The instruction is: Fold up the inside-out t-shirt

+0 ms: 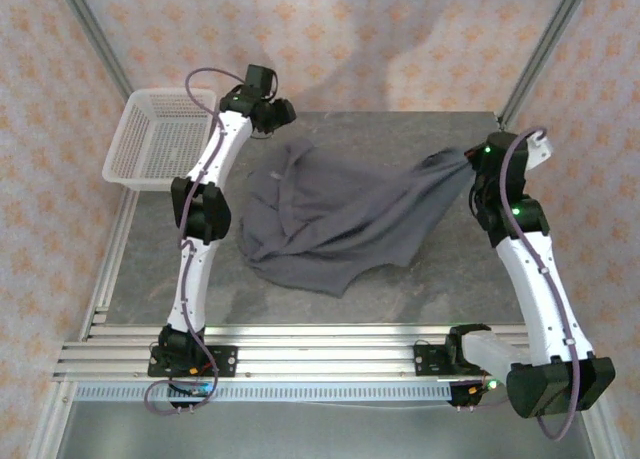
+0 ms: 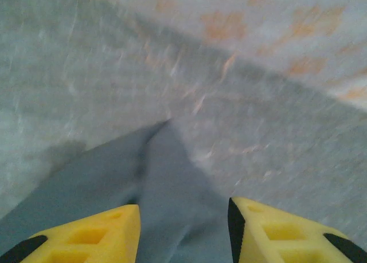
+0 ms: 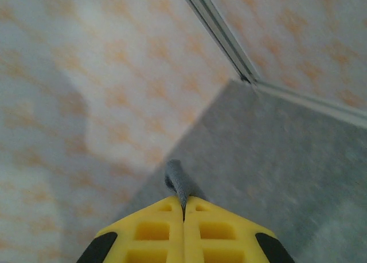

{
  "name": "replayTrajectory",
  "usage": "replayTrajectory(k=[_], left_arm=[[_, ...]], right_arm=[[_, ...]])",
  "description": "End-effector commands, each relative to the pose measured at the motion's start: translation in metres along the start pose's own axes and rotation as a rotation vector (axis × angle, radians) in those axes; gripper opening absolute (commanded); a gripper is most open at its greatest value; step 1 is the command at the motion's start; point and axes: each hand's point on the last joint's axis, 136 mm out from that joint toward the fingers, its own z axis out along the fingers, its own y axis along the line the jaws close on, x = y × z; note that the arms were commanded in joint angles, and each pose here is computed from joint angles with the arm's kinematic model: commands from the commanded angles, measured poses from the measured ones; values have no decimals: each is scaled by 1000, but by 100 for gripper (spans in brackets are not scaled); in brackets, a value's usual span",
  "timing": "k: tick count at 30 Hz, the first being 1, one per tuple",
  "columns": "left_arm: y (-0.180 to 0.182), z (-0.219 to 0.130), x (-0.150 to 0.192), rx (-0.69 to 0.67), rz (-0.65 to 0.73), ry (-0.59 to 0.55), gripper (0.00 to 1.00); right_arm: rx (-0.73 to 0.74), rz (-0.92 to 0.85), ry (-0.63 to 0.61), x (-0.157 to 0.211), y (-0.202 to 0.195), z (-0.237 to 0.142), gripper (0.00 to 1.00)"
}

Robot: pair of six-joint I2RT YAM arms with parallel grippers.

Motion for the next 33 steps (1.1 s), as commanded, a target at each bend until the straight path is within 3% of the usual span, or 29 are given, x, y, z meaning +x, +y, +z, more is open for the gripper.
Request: replayTrajectory(k=[1,9,19,25,33], left_arm=[[-28,-141,-32,-4,105,-163,45],[18,-138,122,-356,411,124,43],[-69,-66,221,-282,639,238,43],[-53,-21,238,-377,705,230,45],[-38,-1,228,-448,770,191,44]], right_arm=[[-87,71,-15,-12,14,-15,0],[-318,-55,134,10,64,-15,0],[-283,-57,169,15,58,-15,0],[-277,-47,160,15,52,-20,0],[-276,-55,160,14,52,-20,0]])
